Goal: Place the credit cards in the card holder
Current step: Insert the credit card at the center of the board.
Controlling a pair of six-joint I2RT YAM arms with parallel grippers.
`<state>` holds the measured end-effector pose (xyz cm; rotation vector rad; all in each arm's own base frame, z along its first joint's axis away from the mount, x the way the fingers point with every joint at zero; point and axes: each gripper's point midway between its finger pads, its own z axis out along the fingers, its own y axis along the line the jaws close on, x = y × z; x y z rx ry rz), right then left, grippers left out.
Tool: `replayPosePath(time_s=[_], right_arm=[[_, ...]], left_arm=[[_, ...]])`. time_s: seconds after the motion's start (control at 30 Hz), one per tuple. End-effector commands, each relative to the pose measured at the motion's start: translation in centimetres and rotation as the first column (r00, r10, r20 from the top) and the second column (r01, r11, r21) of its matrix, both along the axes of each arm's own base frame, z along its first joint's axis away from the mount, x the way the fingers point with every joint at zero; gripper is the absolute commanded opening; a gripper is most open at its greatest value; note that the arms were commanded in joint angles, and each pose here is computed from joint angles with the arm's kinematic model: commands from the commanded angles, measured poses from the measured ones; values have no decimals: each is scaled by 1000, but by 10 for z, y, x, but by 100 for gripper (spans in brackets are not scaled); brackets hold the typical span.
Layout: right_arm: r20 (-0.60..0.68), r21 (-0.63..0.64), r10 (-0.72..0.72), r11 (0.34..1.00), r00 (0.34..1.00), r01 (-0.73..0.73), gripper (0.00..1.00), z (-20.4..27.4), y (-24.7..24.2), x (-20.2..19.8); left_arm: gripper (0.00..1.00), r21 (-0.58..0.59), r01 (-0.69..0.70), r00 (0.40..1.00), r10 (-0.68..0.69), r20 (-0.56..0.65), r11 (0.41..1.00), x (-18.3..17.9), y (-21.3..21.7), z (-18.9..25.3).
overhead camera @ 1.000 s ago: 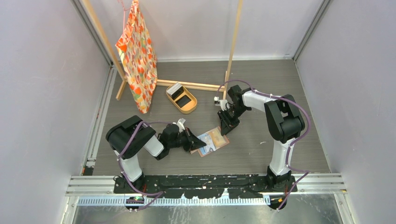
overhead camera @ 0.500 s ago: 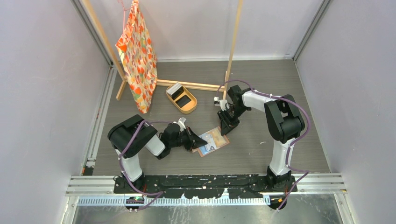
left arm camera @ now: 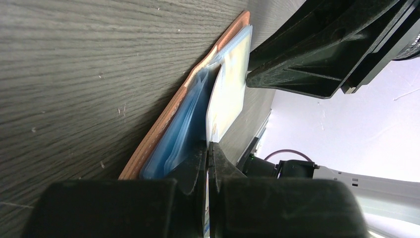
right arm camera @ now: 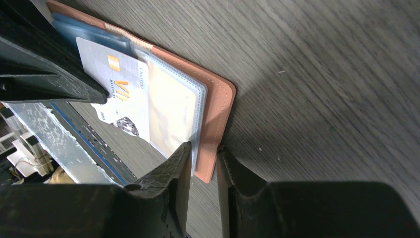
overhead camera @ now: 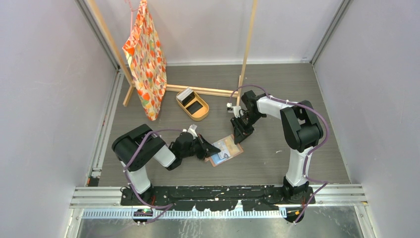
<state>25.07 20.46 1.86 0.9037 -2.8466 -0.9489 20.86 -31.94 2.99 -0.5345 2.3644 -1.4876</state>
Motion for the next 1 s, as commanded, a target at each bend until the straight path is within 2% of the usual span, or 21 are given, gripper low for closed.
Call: replayPosePath(time_s=[0.0,0.4,0.73,0.9,0.97], right_arm=[[40,27,19,999,999,-20,30,13,7,7],[48,33,21,999,999,-22,30,16,8,7],[48,38,21,999,999,-23,30,18,8,6],[53,40,23,999,998,-25,31,19,8,7],[57,41,25,999,998,-27,32,20,8,7]], left_arm=[[0,70,-49,998,47,35,996,6,3,-8],[0,127,-73,995,64,71,989,4,3,-8],[1,112,-83,995,75,70,990,1,-13,-11],[13,102,-85,994,77,71,991,1,-13,-9],[23,104,-77,995,71,65,992,-1,-13,-8]])
